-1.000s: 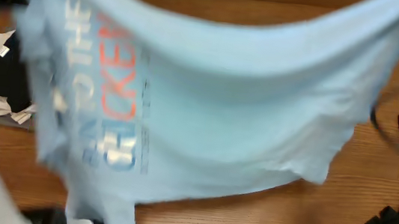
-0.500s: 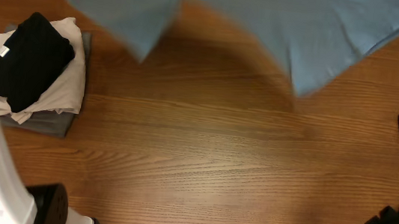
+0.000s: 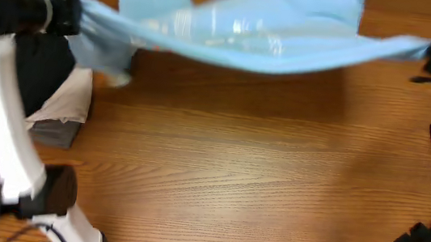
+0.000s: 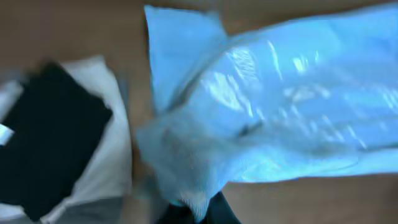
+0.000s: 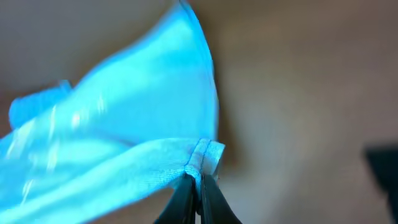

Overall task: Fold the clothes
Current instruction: 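Lay the T-shirt flat on the table and open both grippers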

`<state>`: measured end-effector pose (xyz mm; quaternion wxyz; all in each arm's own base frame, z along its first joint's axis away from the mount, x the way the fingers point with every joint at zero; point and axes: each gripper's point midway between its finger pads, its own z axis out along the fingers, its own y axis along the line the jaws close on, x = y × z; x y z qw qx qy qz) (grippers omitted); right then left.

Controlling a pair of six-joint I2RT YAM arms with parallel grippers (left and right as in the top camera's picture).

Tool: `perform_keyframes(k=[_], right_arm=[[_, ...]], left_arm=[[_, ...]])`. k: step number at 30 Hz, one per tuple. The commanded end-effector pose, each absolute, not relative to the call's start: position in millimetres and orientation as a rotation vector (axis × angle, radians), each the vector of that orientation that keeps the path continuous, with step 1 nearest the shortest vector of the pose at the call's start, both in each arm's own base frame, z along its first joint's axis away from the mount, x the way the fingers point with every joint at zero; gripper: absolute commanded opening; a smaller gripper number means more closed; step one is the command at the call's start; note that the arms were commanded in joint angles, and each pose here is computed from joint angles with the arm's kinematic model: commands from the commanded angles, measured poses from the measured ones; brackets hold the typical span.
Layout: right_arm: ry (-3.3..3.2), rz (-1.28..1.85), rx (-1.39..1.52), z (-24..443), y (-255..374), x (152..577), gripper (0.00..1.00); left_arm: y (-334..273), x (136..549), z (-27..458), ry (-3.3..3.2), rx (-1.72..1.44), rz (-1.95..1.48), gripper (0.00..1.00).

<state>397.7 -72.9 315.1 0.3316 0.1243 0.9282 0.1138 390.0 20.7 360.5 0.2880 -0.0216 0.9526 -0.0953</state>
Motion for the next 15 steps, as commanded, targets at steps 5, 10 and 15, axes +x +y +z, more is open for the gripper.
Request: perform_keyframes(k=[5, 10, 15], right_arm=[[2.783, 0.416, 0.402, 184.0, -62.8, 369.6, 0.04], [2.922, 0.478, 0.509, 149.9, -52.3, 336.5, 0.08], [3.031, 0.427, 0.629, 127.8, -54.4, 309.0, 0.4]], left_arm=[[-3.6, 398.2, 259.4, 2.853, 0.067, -0.418, 0.06], [-6.6, 373.9, 219.4, 3.013, 0.046, -0.448, 0.06], [-13.1, 341.0, 204.2, 3.106, 0.024, -0.479, 0.22]])
